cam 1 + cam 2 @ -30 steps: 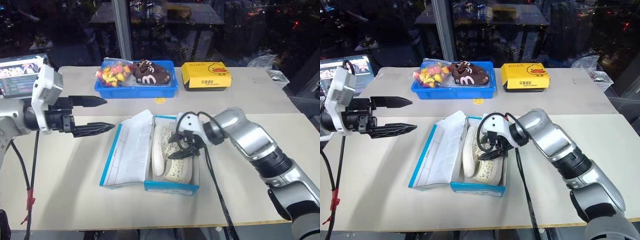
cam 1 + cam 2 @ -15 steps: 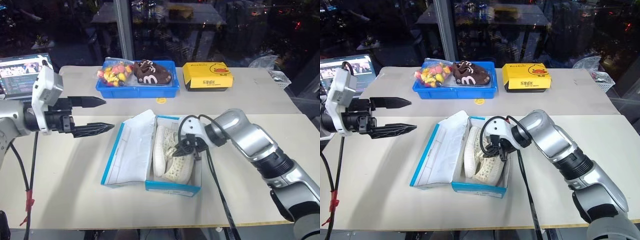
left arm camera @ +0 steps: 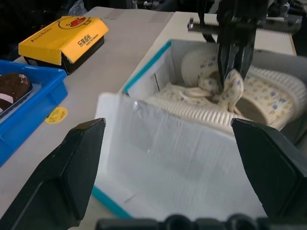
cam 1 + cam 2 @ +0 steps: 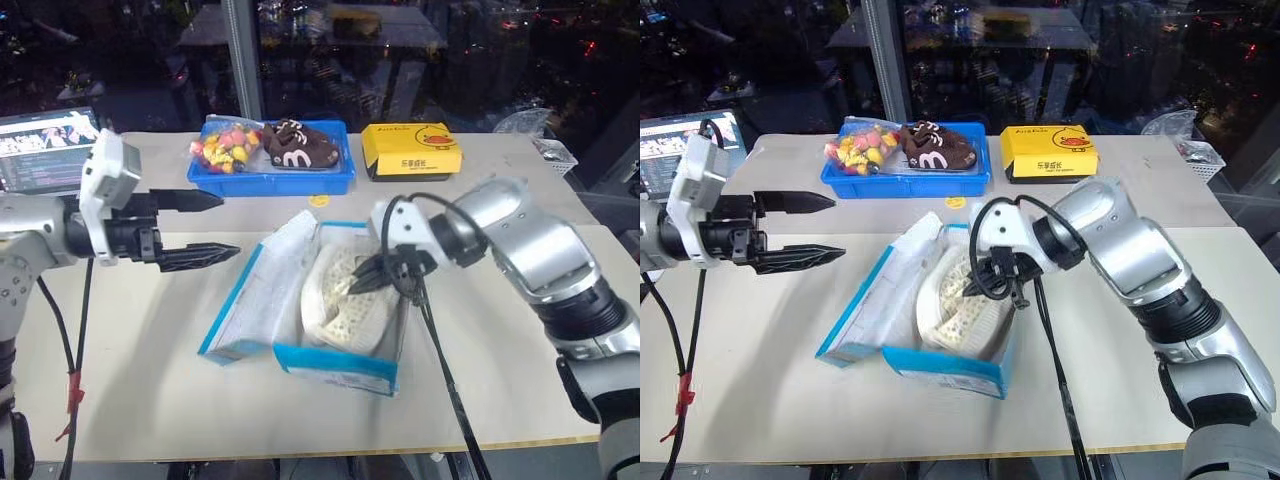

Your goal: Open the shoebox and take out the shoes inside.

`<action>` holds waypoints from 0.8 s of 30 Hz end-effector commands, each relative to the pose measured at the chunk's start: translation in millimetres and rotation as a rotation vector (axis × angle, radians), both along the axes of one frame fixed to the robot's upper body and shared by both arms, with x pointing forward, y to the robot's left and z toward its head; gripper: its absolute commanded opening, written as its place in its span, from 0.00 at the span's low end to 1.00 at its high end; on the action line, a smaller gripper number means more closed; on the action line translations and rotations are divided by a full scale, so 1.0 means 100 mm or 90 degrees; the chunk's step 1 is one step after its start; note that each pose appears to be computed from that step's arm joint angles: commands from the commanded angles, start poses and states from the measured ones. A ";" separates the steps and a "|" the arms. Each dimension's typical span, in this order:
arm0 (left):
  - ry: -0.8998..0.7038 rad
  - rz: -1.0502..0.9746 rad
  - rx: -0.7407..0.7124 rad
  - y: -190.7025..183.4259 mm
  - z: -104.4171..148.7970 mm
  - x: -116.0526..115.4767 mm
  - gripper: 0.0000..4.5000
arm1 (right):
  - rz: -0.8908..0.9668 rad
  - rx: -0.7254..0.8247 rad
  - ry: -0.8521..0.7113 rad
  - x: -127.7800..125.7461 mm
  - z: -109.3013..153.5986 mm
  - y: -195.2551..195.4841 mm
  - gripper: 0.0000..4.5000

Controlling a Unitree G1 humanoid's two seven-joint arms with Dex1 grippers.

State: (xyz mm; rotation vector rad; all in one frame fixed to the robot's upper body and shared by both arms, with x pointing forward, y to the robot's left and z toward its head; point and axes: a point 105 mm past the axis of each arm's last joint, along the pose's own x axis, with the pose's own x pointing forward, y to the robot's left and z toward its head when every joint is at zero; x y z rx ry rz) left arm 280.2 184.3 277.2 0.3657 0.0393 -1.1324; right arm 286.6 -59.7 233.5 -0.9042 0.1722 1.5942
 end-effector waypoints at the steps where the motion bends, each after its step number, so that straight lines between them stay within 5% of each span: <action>1: -0.042 -0.005 0.000 0.00 0.13 -0.01 1.00 | 0.026 0.050 -0.070 0.07 0.19 0.05 0.01; 5: -0.044 0.001 0.008 0.02 0.12 -0.01 1.00 | 0.014 0.098 -0.048 0.14 0.17 0.22 0.01; 7: -0.045 0.000 0.005 0.01 0.14 -0.02 1.00 | 0.018 0.011 -0.126 0.28 -0.09 0.12 0.01; 17: -0.042 0.002 0.012 0.03 0.15 -0.04 1.00 | 0.022 -0.083 -0.194 0.45 -0.31 -0.07 0.01; 19: -0.041 0.002 0.013 0.04 0.14 -0.04 1.00 | 0.035 0.055 -0.079 0.26 -0.07 0.12 0.01; 22: -0.042 0.003 0.015 0.04 0.14 -0.04 1.00 | 0.041 -0.020 -0.122 0.31 -0.21 0.02 0.01; 24: -0.043 0.003 0.015 0.04 0.15 -0.04 1.00 | 0.039 0.022 -0.100 0.28 -0.10 0.06 0.01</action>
